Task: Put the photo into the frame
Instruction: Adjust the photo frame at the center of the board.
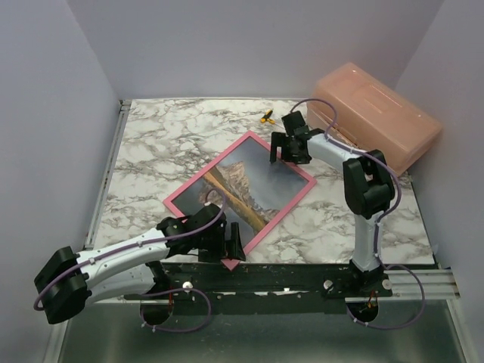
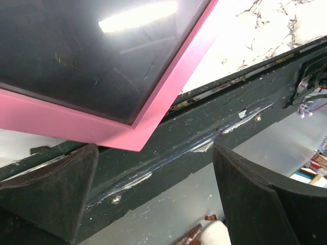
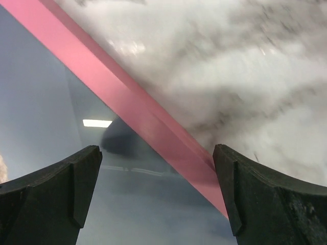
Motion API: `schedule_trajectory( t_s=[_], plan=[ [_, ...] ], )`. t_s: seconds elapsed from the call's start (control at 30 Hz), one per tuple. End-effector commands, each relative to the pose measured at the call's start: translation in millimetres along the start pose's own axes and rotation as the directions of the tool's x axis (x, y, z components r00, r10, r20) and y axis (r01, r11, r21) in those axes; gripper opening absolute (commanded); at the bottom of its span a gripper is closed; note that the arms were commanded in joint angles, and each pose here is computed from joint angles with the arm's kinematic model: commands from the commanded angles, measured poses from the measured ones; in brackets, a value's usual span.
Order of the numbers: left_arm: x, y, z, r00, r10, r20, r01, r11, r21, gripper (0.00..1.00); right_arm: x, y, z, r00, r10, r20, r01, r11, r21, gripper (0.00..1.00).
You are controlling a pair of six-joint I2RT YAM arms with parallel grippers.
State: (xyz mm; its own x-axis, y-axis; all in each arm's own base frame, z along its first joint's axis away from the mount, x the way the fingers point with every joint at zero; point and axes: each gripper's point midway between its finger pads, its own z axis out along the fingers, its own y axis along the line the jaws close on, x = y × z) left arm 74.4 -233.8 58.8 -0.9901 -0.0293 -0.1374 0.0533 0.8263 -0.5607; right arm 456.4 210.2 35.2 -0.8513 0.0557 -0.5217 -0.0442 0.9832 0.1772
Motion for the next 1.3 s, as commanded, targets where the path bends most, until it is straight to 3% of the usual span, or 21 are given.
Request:
schedule_trajectory(
  t_s=[0.0,0.3,0.4,0.5,0.63,0.77,0.93,1.27],
  plan=[
    [-19.5,-9.4,-24.9,0.989,0.072,0.129,-0.076,0.997,0.020,0.97,17.1,-20.1,-58.4,0.999,0.041,0.021,-0.043,0.996,0.084,1.00],
    [-38.3,-12.3,-68.9,0.955,0.156,0.253,-0.155,0.988,-0.024,0.98,42.0,-20.1,-137.3,0.987,0.143,0.078,-0.141,0.989,-0.033,1.00],
    [-51.6,-18.1,-81.6,0.939,0.167,0.299,-0.161,0.986,-0.047,0.99,75.7,-12.0,-151.6,0.985,0.174,0.008,-0.172,0.977,-0.128,1.00],
    [-62.6,-27.4,-90.3,0.930,0.179,0.320,-0.176,0.984,-0.040,0.98,112.1,15.6,-164.0,0.975,0.199,-0.097,-0.220,0.917,-0.332,1.00],
    [-75.5,-31.2,-96.9,0.927,0.171,0.334,-0.170,0.985,-0.035,0.98,151.9,27.2,-172.4,0.941,0.257,-0.222,-0.331,0.842,-0.426,0.99],
    [-83.4,-29.5,-101.0,0.927,0.152,0.344,-0.157,0.988,-0.015,0.99,175.0,13.8,-168.1,0.910,0.336,-0.244,-0.408,0.835,-0.370,0.95],
    [-89.5,-22.7,-103.7,0.923,0.135,0.361,-0.141,0.990,-0.011,0.98,200.3,-10.1,-149.5,0.870,0.399,-0.290,-0.462,0.866,-0.191,0.89],
    [-88.5,-8.4,-102.7,0.922,0.124,0.366,-0.118,0.992,-0.041,0.98,193.6,-12.6,-120.9,0.880,0.398,-0.258,-0.418,0.908,-0.023,0.80]
  ],
)
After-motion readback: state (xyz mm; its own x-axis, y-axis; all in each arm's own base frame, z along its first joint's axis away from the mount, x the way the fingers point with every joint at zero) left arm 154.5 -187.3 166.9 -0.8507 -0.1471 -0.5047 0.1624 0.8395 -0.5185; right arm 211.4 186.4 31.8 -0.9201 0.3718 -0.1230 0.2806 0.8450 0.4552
